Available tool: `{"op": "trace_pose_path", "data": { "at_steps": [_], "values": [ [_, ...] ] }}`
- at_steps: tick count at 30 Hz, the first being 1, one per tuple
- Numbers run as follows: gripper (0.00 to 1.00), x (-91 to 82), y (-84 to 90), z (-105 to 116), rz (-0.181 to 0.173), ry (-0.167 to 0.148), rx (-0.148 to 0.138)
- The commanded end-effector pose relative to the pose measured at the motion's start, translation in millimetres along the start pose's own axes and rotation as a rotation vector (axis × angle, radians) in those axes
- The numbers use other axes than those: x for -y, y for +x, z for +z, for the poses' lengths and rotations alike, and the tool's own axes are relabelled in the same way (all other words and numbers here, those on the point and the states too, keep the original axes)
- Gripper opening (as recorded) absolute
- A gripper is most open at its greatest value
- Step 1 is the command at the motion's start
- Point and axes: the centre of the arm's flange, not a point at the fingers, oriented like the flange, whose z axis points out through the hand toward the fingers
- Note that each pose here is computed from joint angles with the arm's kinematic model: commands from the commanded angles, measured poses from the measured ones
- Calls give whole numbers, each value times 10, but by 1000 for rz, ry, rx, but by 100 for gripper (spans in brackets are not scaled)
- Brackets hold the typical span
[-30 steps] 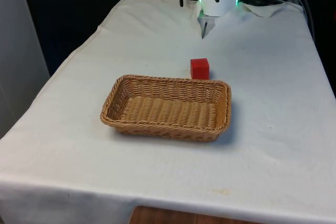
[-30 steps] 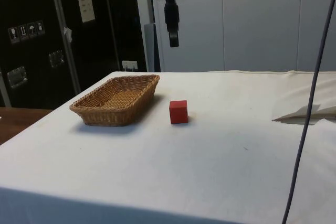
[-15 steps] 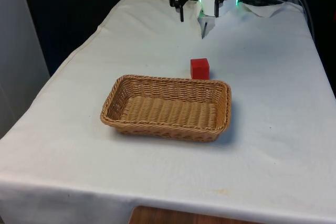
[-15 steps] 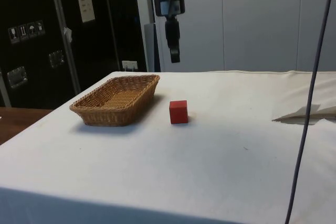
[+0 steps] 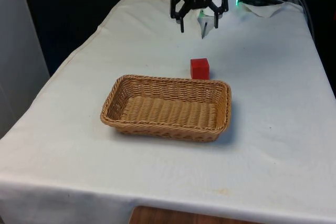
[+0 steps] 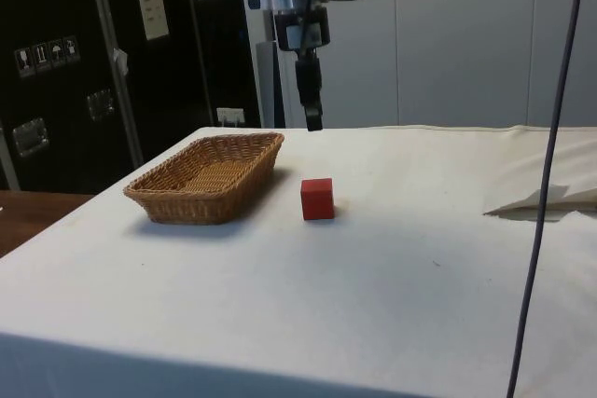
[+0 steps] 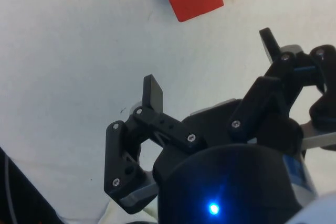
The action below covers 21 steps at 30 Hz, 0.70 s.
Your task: Pick up the cube and place it into the basket.
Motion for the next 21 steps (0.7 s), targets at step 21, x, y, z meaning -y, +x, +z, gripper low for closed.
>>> {"op": "trace_pose_path", "data": {
  "at_steps": [21],
  "values": [
    [100, 159, 74, 420, -5, 0, -26]
  ]
}}
